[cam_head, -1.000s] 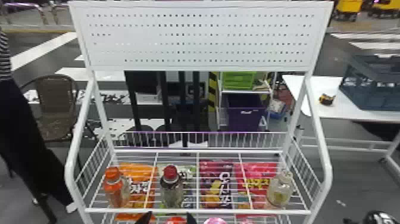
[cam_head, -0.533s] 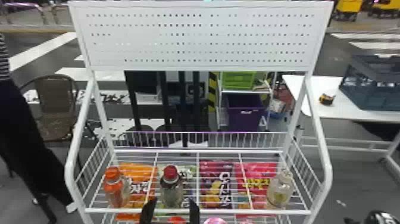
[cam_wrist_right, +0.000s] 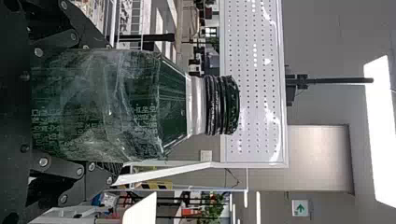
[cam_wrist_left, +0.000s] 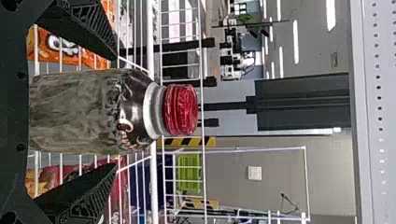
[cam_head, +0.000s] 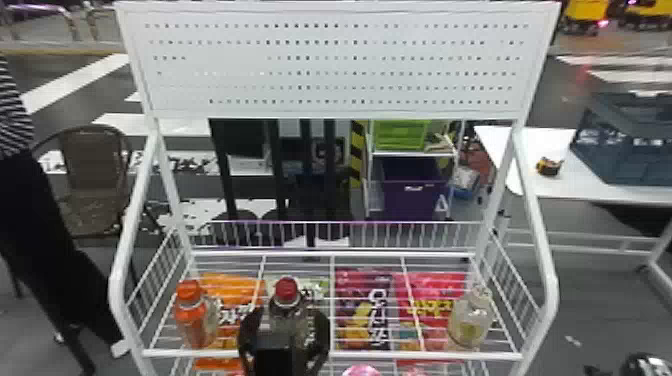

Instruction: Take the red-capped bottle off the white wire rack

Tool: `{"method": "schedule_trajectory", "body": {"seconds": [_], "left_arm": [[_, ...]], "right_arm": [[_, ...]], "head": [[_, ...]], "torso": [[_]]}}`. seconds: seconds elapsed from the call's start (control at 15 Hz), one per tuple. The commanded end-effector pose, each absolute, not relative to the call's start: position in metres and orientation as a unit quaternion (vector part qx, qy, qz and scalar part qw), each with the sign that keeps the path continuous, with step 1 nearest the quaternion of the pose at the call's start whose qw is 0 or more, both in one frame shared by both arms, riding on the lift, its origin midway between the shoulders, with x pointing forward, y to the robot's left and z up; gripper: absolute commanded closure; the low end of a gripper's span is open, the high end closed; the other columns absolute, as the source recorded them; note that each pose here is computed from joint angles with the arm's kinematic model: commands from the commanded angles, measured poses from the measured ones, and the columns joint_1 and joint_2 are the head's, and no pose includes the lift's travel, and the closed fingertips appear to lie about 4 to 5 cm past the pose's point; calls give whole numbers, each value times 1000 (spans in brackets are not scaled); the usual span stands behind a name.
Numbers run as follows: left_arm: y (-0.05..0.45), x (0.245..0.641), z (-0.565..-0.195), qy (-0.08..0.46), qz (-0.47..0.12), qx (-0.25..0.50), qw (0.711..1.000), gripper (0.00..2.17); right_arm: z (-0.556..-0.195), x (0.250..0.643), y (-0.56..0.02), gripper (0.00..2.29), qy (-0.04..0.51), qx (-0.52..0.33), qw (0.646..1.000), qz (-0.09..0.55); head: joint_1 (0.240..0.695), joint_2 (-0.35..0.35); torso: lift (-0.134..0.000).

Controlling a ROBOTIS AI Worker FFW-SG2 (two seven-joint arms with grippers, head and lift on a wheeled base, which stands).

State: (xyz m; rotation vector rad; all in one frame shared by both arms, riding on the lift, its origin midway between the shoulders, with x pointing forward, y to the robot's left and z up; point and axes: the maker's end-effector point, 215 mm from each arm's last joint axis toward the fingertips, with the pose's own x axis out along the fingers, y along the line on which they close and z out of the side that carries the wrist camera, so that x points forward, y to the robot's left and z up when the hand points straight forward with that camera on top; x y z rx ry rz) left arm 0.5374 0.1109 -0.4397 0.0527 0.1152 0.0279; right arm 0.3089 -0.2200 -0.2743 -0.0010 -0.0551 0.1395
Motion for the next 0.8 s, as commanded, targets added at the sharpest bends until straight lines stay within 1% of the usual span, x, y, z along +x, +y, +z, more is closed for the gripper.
{"method": "schedule_trajectory", "body": {"seconds": [0.0,0.07,0.13,0.2,0.27,0.33,0.53,0.73], "left_arm": [[116,550,-454,69,19,39,997,100],[119,552,-454,66,21,40,997,232],[120,552,-451,61,18,38,997,637],[122,549,-443,45,23,29,998,1386],[123,546,-435,33,26,19,999,2074],[121,543,-429,28,24,14,999,2145],[115,527,-406,19,16,2,1000,2145],[116,499,-379,30,10,1,1000,2145]], "right_arm": [[-272,308,-222,1190,-30,-2,997,68],[-272,308,-224,1190,-29,-1,997,66],[-271,308,-226,1190,-31,-3,997,65],[-273,308,-226,1190,-28,-3,997,65],[-274,308,-226,1190,-27,-3,997,65],[-273,309,-226,1187,-29,-3,997,66],[-275,312,-226,1190,-25,-2,998,65],[-274,312,-225,1190,-26,-3,997,66]], "head": [[499,0],[499,0],[499,0],[499,0],[499,0],[499,0],[499,0],[499,0]], "torso": [[0],[0],[0],[0],[0],[0],[0],[0]]}}
